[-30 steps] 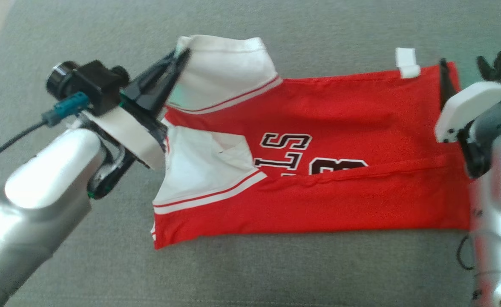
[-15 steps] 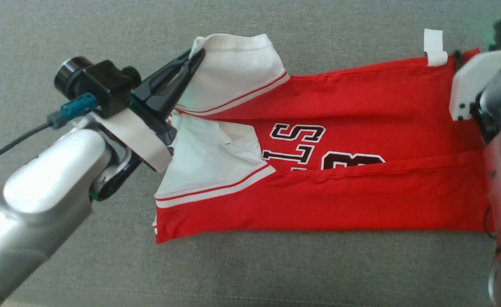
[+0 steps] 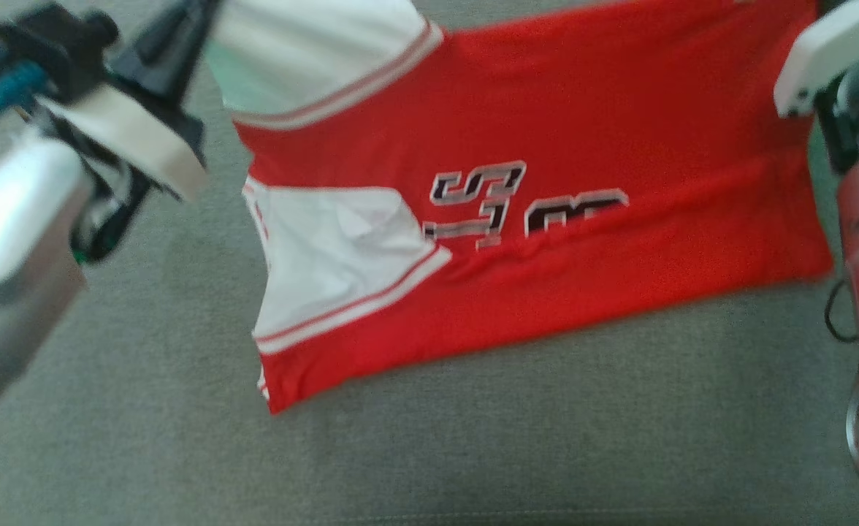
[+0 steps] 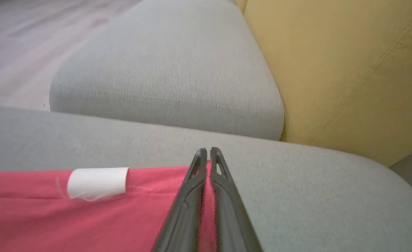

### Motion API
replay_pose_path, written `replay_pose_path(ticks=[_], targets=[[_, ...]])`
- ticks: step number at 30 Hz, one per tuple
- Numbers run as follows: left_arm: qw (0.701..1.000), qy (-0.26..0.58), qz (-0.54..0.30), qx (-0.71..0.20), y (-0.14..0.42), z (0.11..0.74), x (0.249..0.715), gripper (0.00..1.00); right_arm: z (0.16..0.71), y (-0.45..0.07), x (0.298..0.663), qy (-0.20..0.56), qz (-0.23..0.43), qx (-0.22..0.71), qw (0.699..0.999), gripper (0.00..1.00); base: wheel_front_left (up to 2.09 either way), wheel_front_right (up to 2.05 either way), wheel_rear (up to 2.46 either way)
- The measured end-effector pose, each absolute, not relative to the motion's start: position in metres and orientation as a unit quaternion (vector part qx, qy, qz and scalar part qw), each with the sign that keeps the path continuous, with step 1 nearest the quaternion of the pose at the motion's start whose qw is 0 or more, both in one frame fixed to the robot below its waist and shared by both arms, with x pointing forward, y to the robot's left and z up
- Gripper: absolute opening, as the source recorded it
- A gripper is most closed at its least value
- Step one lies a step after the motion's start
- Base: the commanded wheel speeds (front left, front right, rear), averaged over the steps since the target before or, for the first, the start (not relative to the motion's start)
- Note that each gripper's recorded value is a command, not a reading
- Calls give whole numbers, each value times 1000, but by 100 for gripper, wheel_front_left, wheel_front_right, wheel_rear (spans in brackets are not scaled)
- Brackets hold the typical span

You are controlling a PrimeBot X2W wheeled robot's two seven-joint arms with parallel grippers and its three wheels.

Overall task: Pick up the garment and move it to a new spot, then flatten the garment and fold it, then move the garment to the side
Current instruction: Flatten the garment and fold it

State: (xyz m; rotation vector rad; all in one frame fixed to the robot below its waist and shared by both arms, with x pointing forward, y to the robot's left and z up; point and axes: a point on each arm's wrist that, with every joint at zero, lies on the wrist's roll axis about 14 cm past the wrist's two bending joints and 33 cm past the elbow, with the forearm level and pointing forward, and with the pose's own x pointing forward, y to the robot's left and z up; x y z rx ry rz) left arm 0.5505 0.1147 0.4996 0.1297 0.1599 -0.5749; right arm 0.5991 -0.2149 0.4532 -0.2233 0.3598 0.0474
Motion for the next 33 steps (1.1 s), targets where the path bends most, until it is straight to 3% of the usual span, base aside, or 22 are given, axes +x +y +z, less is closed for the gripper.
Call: replay_pose_path(ticks=[9,15,22,33], targets=[[957,11,-262,128,120,532,612,0,493,-206,618,91,31,-72,993,0,0,0,0],[962,-21,-243,119,114,549,638,0,502,-202,626,66,34,-54,996,0,0,0,0],[959,-18,-258,120,107,545,625,0,493,-195,621,79,41,-34,995,0,0,0,0],[955,48,-271,110,119,501,565,0,473,-193,591,125,53,-25,990,0,0,0,0]])
